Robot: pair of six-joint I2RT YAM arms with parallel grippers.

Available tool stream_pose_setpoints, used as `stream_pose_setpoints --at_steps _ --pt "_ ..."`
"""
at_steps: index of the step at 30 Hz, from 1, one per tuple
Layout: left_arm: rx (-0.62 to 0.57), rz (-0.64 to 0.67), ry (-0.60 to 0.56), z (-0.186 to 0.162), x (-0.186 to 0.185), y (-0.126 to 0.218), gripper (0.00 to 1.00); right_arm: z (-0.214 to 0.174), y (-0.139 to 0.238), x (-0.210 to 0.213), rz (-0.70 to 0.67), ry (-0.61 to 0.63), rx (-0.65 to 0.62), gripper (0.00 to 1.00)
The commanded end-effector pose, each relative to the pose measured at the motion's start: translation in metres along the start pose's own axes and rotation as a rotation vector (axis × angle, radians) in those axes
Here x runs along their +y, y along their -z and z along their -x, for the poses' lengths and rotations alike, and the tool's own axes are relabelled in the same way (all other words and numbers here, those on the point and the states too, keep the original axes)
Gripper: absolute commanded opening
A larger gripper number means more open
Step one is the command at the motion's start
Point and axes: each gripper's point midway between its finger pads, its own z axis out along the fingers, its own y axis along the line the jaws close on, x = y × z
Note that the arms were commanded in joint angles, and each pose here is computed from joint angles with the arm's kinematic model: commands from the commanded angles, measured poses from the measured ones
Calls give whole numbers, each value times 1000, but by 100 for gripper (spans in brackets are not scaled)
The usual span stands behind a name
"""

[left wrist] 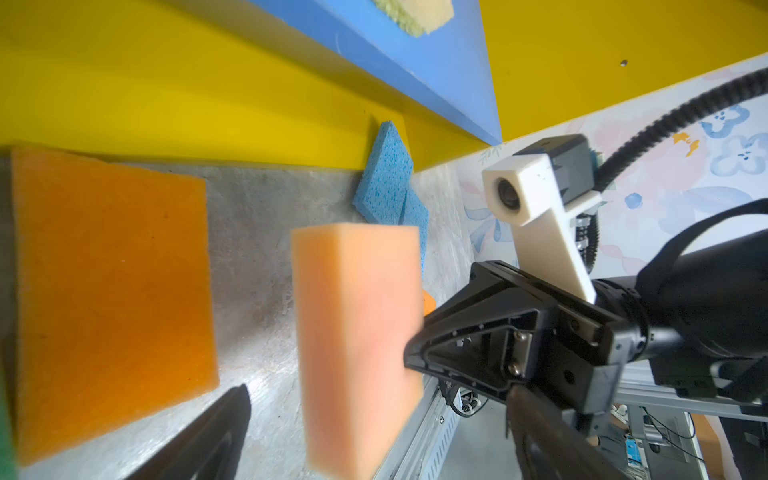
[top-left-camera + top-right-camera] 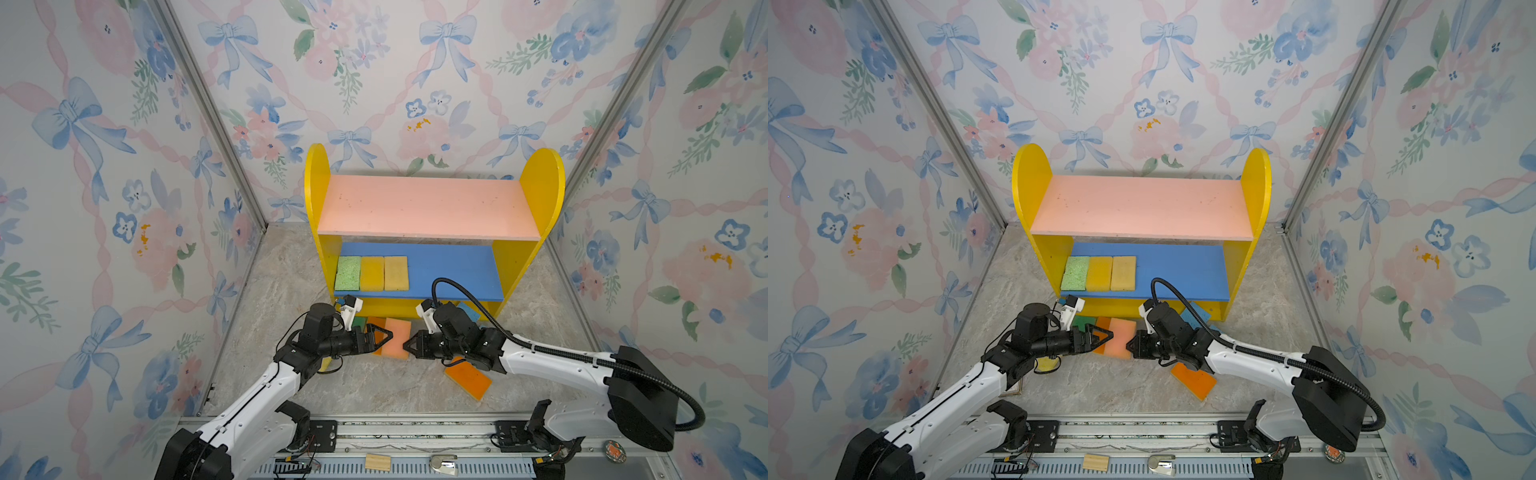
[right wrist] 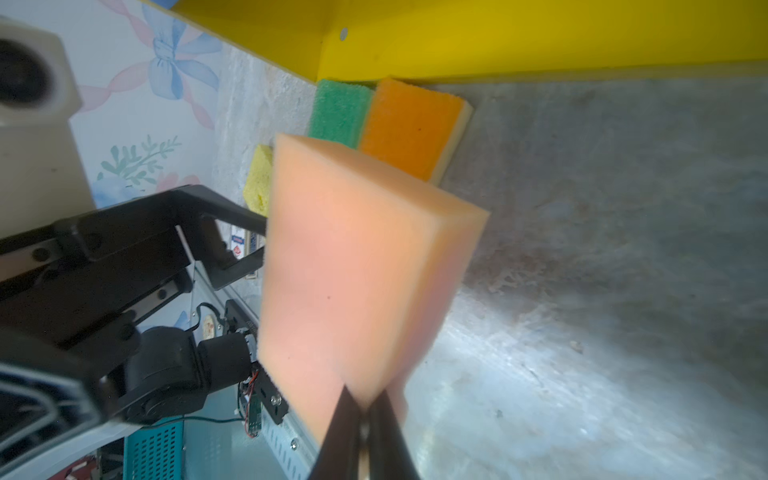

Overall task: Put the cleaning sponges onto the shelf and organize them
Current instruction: 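Lift the peach sponge with the right gripper beside the left gripper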

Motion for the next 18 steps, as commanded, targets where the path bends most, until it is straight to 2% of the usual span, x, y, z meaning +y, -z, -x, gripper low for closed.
stream_pose_setpoints --at_steps 1,3,5,9,12,15,18 --pt "-19 -52 20 3 -8 -5 93 -7 14 25 52 91 31 10" --pt "-31 -64 27 6 -10 -6 90 -7 17 28 64 99 27 10" --pt "-49 -97 38 10 -16 -5 82 -8 19 31 73 106 27 11" --pt "-79 -153 52 15 -26 -3 50 -7 22 36 89 111 17 12" --pt "-73 -168 53 15 -28 -4 38 -4 25 39 98 111 5 13" --pt "-72 -173 51 14 -29 -3 26 -3 29 40 102 112 -7 22" --pt "-80 -182 52 16 -32 -1 22 -1 35 40 105 108 -25 35"
